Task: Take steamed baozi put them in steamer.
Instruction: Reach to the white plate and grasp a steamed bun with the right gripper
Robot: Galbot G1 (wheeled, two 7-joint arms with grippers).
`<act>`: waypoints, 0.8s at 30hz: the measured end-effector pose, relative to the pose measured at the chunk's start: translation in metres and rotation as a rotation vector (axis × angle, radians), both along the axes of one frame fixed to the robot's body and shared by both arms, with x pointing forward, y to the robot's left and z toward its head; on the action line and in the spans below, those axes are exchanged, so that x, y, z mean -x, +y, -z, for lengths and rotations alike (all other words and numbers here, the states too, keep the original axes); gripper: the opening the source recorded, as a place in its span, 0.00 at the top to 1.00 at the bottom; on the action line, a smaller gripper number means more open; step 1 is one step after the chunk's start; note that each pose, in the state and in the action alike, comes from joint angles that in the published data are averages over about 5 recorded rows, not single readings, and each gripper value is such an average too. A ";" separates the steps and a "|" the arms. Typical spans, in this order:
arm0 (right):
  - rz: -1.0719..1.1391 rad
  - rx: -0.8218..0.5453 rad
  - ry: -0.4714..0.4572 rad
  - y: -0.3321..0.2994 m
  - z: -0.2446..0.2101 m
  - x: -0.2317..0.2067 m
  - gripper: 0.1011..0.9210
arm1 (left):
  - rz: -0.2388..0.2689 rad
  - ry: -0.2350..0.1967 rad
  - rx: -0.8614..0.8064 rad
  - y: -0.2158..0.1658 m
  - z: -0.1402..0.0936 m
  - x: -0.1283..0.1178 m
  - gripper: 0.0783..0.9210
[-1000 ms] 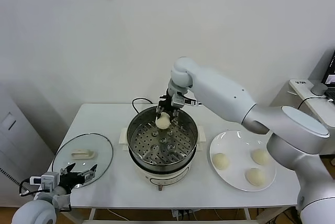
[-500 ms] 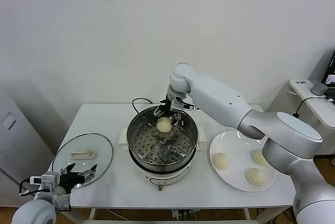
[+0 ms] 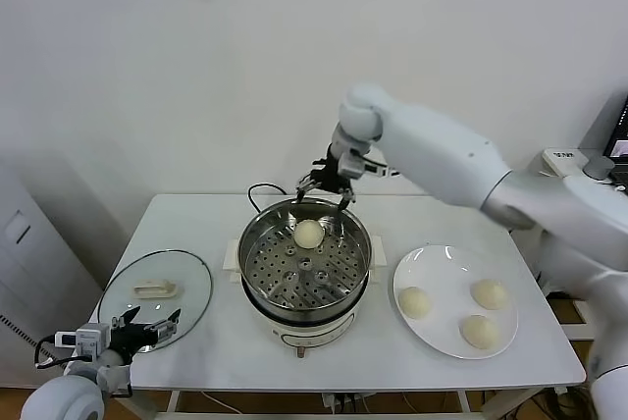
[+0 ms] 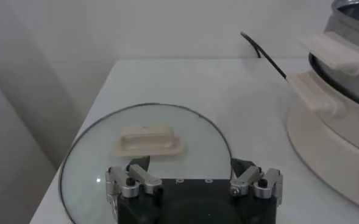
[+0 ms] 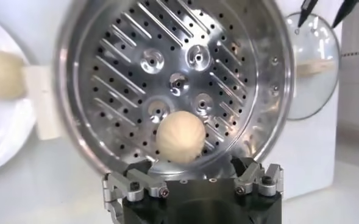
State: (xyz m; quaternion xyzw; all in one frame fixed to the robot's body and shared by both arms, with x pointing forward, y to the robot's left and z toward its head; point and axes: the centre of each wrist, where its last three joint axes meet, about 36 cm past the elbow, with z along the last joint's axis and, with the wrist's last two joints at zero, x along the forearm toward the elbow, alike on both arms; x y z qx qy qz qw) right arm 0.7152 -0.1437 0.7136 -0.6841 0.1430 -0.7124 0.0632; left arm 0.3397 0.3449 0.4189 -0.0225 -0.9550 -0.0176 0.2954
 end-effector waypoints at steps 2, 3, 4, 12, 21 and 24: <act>0.024 0.008 0.023 -0.019 -0.010 0.003 0.12 | 0.001 -0.001 0.000 0.000 0.000 0.000 0.12; 0.041 0.012 0.035 -0.029 -0.014 0.004 0.12 | 0.001 -0.001 -0.001 0.000 0.000 0.000 0.12; 0.064 0.015 0.048 -0.040 -0.017 0.006 0.12 | 0.001 -0.001 -0.001 0.000 -0.001 0.000 0.12; 0.434 0.009 0.195 -0.114 -0.007 0.024 0.12 | -0.004 -0.002 0.004 0.000 -0.001 0.003 0.12; 0.915 0.003 0.353 -0.161 0.046 0.041 0.12 | -0.013 0.001 0.013 -0.002 -0.001 0.008 0.12; 1.020 0.007 0.389 -0.168 0.068 0.046 0.12 | -0.016 0.003 0.013 -0.002 0.000 0.009 0.12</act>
